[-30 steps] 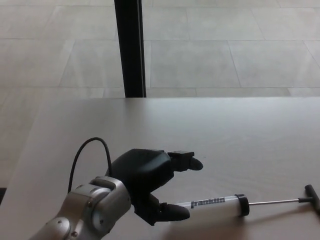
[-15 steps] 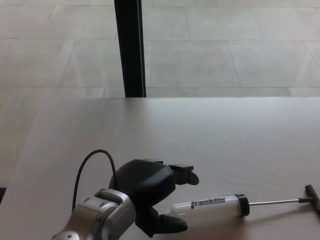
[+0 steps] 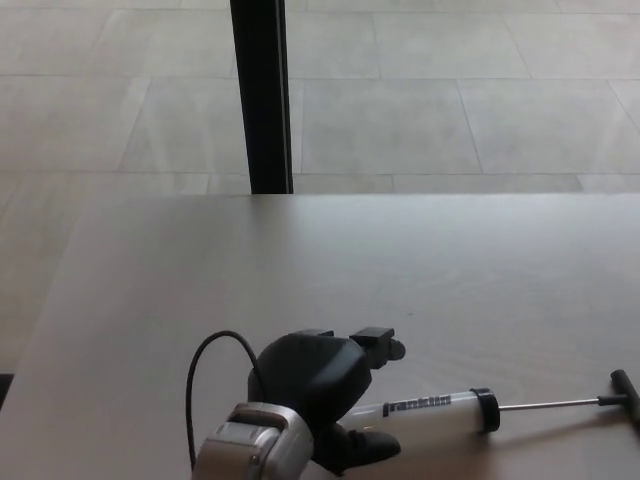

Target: The robot uses its left hand to lift the air pump kept on the middle of the desk and use the right hand to compress the handle

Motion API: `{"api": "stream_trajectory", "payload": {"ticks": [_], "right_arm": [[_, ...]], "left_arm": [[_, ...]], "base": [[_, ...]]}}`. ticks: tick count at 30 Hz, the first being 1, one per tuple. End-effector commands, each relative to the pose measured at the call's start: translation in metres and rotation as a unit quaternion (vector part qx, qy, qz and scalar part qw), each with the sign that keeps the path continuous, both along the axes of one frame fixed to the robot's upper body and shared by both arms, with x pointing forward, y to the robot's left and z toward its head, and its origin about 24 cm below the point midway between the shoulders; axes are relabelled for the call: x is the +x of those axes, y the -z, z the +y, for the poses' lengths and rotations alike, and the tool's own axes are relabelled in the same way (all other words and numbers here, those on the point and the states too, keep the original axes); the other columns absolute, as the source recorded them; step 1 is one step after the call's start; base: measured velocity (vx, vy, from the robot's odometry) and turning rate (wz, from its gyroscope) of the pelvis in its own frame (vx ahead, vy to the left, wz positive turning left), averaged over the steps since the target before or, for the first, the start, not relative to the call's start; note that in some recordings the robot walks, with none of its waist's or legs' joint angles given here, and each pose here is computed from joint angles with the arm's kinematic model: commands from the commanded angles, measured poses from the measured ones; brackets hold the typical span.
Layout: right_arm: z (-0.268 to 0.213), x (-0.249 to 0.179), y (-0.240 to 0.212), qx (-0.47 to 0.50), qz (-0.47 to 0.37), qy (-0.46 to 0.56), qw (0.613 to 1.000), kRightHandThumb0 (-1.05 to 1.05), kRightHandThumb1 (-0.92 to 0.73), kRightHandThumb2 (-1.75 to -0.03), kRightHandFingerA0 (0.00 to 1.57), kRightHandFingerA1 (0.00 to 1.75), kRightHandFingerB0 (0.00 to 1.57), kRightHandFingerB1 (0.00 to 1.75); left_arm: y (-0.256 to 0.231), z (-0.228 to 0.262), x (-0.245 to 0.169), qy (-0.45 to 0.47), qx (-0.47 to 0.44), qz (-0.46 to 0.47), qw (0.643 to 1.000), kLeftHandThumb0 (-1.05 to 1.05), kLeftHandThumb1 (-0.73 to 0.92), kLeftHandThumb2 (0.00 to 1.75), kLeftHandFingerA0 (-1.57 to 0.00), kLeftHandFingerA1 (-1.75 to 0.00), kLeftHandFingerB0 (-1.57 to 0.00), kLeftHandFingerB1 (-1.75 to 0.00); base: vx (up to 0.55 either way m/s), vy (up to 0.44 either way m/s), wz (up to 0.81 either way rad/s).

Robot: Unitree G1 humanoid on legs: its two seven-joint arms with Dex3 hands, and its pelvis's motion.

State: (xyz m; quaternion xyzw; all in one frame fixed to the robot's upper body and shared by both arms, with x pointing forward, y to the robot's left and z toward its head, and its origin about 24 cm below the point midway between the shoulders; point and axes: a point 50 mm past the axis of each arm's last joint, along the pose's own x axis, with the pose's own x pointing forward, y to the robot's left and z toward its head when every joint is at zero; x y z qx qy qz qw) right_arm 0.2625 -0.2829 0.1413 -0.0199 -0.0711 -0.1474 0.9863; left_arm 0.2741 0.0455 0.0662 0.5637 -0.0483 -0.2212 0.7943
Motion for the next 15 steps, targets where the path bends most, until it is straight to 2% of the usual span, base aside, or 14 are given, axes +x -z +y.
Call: {"api": "stream_trajectory", "payload": {"ticks": [1, 2, 3, 4, 5, 7, 8, 9, 10, 14, 15], "right_arm": [[0.005, -0.002, 0.003, -0.041, -0.006, -0.011, 0.999, -0.74, -0.92, -0.68, 0.31, 0.45, 0.4, 0.38], [0.005, -0.002, 0.003, -0.042, -0.006, -0.011, 0.999, -0.74, -0.92, -0.68, 0.31, 0.45, 0.4, 0.38], [0.005, -0.002, 0.004, -0.039, -0.006, -0.015, 0.999, -0.73, -0.92, -0.68, 0.31, 0.46, 0.4, 0.38], [0.006, -0.001, 0.004, -0.038, -0.009, -0.017, 0.999, -0.73, -0.92, -0.68, 0.31, 0.47, 0.4, 0.38], [0.006, 0.0, 0.003, -0.038, -0.011, -0.017, 0.999, -0.73, -0.91, -0.68, 0.31, 0.49, 0.41, 0.38], [0.007, 0.0, 0.003, -0.038, -0.015, -0.017, 0.999, -0.73, -0.91, -0.68, 0.31, 0.49, 0.41, 0.38], [0.007, 0.0, 0.002, -0.039, -0.016, -0.016, 0.999, -0.73, -0.92, -0.68, 0.33, 0.48, 0.43, 0.38], [0.007, 0.0, 0.002, -0.037, -0.018, -0.014, 0.999, -0.73, -0.76, -1.13, 0.28, 0.57, 0.38, 0.54], [0.005, -0.001, 0.001, -0.036, -0.022, -0.01, 0.999, -0.71, -0.76, -1.14, 0.28, 0.58, 0.39, 0.55], [0.003, -0.002, -0.001, -0.026, -0.026, -0.007, 0.999, -0.71, -0.76, -1.13, 0.27, 0.59, 0.39, 0.56], [0.003, -0.002, -0.001, -0.026, -0.027, -0.007, 0.999, -0.71, -0.75, -1.13, 0.26, 0.59, 0.39, 0.56]], "left_arm": [[0.0, -0.004, 0.011, -0.052, -0.004, -0.025, 0.998, -0.82, 0.55, 0.96, -0.31, -0.66, -0.21, -0.52], [0.0, -0.004, 0.011, -0.053, -0.005, -0.025, 0.998, -0.82, 0.55, 0.96, -0.31, -0.66, -0.21, -0.52], [-0.003, -0.007, 0.015, -0.056, -0.005, -0.029, 0.998, -0.78, 0.67, 0.64, -0.27, -0.64, -0.28, -0.47], [-0.007, -0.008, 0.018, -0.06, -0.003, -0.043, 0.997, -0.81, 0.55, 0.98, -0.32, -0.67, -0.22, -0.53], [-0.011, -0.009, 0.02, -0.063, -0.003, -0.052, 0.997, -0.73, 0.67, 0.62, -0.31, -0.64, -0.31, -0.46], [-0.016, -0.011, 0.024, -0.067, -0.004, -0.064, 0.996, -0.73, 0.67, 0.62, -0.31, -0.64, -0.31, -0.46], [-0.017, -0.011, 0.024, -0.067, 0.0, -0.069, 0.995, -0.75, 0.67, 0.62, -0.33, -0.67, -0.32, -0.47], [-0.018, -0.011, 0.025, -0.066, 0.005, -0.077, 0.995, -0.76, 0.67, 0.63, -0.34, -0.68, -0.33, -0.47], [-0.015, -0.01, 0.022, -0.064, 0.006, -0.072, 0.995, -0.8, 0.57, 0.99, -0.34, -0.68, -0.28, -0.55], [-0.007, -0.007, 0.019, -0.059, 0.017, -0.071, 0.996, -0.77, 0.56, 1.01, -0.37, -0.69, -0.24, -0.54], [-0.006, -0.007, 0.018, -0.059, 0.018, -0.073, 0.995, -0.79, 0.65, 0.63, -0.34, -0.69, -0.34, -0.49]], "base": [[0.0, 0.0, 0.0], [0.0, 0.0, 0.0], [0.0, 0.0, 0.0], [0.0, 0.0, 0.0], [0.0, 0.0, 0.0], [0.0, 0.0, 0.0], [0.0, 0.0, 0.0], [0.0, 0.0, 0.0], [0.0, 0.0, 0.0], [0.0, 0.0, 0.0], [0.0, 0.0, 0.0]]}}
